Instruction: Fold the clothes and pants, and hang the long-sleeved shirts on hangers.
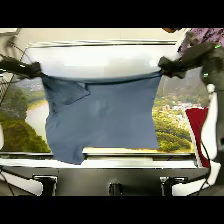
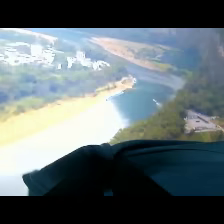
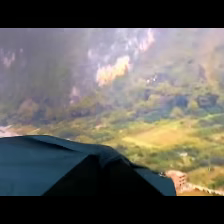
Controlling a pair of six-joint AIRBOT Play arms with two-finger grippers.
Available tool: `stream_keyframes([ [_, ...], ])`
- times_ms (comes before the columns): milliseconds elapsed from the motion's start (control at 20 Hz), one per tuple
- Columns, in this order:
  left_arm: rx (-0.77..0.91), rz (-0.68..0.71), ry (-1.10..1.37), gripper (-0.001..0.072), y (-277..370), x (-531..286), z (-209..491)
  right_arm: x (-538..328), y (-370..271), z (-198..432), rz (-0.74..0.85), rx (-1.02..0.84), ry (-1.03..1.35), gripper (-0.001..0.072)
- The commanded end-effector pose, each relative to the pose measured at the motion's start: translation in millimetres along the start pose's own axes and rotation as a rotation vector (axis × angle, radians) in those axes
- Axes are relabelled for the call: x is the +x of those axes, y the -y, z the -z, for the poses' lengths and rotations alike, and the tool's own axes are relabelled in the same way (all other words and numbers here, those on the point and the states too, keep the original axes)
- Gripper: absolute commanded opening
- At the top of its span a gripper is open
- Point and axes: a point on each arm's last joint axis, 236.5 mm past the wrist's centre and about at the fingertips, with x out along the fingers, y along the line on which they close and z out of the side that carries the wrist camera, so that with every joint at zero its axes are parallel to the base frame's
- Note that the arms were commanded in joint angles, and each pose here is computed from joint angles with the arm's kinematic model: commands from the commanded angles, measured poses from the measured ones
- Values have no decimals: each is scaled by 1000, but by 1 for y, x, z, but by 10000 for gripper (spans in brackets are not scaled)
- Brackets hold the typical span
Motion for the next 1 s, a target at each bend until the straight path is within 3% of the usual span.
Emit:
stream_keyframes([
  [0, -53, 10, 54, 22, -15, 88, -10, 69, 24, -9, 11, 37, 30, 22],
  [200, -17, 4, 80, 22, -21, 91, -16, 77, 30, -6, 25, 22, 21, 22],
  [650, -21, -3, -280, 22, -31, 69, 67, 69, 44, 72, 87, 41, -312, 23],
  [950, -19, 3, -357, 22, -25, 82, 91, 80, 59, 109, 120, 61, -470, 24],
])
